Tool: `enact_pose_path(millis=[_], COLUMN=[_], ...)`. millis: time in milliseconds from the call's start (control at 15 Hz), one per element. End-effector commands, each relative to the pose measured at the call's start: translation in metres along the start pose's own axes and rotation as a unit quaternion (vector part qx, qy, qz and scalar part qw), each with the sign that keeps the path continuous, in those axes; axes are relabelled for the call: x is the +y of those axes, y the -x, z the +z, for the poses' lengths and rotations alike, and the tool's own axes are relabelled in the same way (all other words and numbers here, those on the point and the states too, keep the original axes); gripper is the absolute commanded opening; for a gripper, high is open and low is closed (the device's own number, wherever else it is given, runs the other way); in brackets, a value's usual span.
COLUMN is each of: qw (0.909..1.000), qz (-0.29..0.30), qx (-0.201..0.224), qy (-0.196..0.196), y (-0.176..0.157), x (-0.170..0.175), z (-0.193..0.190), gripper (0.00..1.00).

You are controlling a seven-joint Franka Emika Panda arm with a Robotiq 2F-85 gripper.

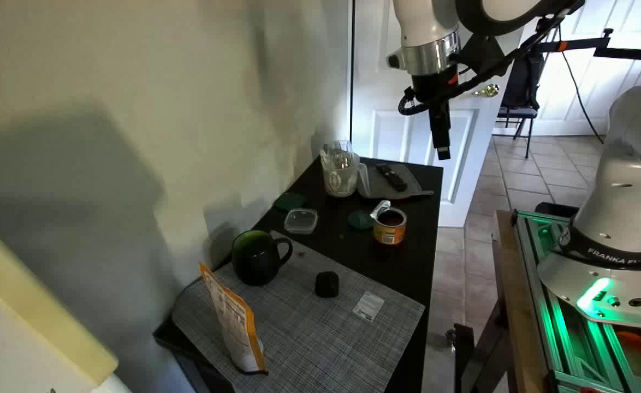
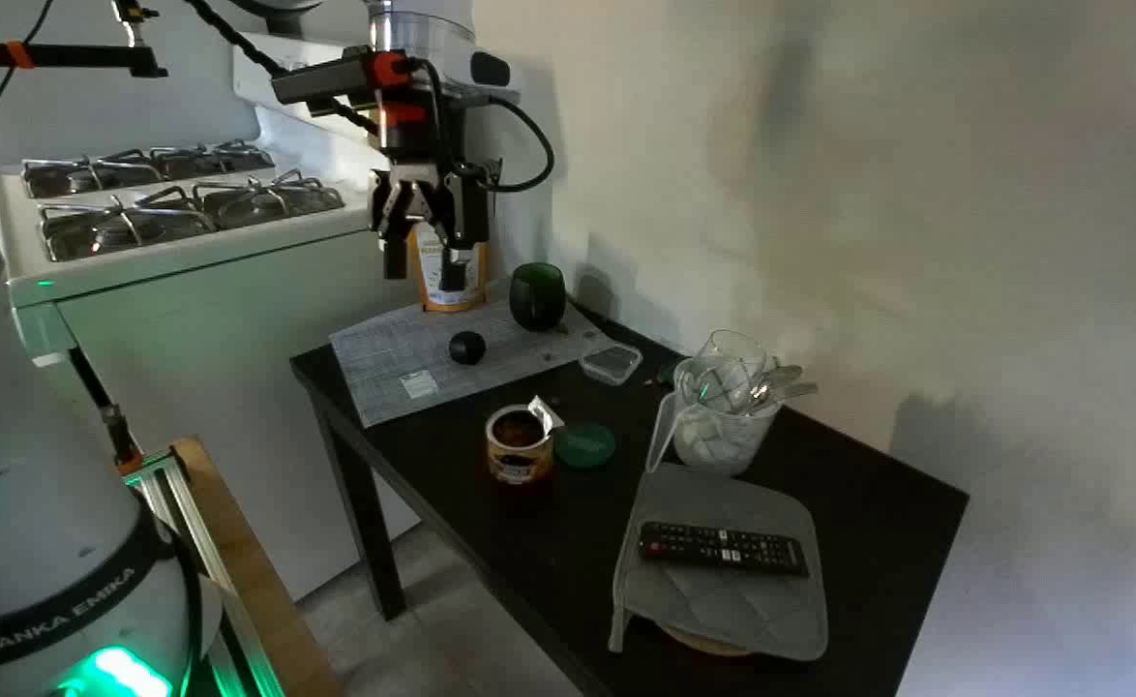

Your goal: Pick the black object on the paper and drop it in the wine glass inside the clear jar

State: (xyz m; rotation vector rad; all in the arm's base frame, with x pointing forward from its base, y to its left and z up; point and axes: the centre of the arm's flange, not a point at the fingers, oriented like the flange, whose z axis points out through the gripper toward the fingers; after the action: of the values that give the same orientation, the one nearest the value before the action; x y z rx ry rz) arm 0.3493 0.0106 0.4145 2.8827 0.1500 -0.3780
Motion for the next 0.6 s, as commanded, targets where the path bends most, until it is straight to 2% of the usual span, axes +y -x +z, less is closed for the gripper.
enact_pose_path(millis=[0, 67, 133, 267, 400, 533], qw=[1.0, 1.0, 0.9999, 0.9985, 0.9923, 0.9838], qz=[0.0, 0.0, -0.01, -0.043, -0.096, -0.152], qx=[0.0, 0.0, -0.009, 0.008, 0.038, 0.063], qy=[0.0, 0.0, 0.007, 0.035, 0.069, 0.072], y=[0.0, 0.0, -0.011, -0.044, -0.082, -0.118], x=[0.0, 0.0, -0.001, -0.009, -0.025, -0.048], z=[0.0, 0.0, -0.002, -0.014, -0.029, -0.04], gripper=[1.0, 1.0, 1.0, 1.0, 1.0, 1.0])
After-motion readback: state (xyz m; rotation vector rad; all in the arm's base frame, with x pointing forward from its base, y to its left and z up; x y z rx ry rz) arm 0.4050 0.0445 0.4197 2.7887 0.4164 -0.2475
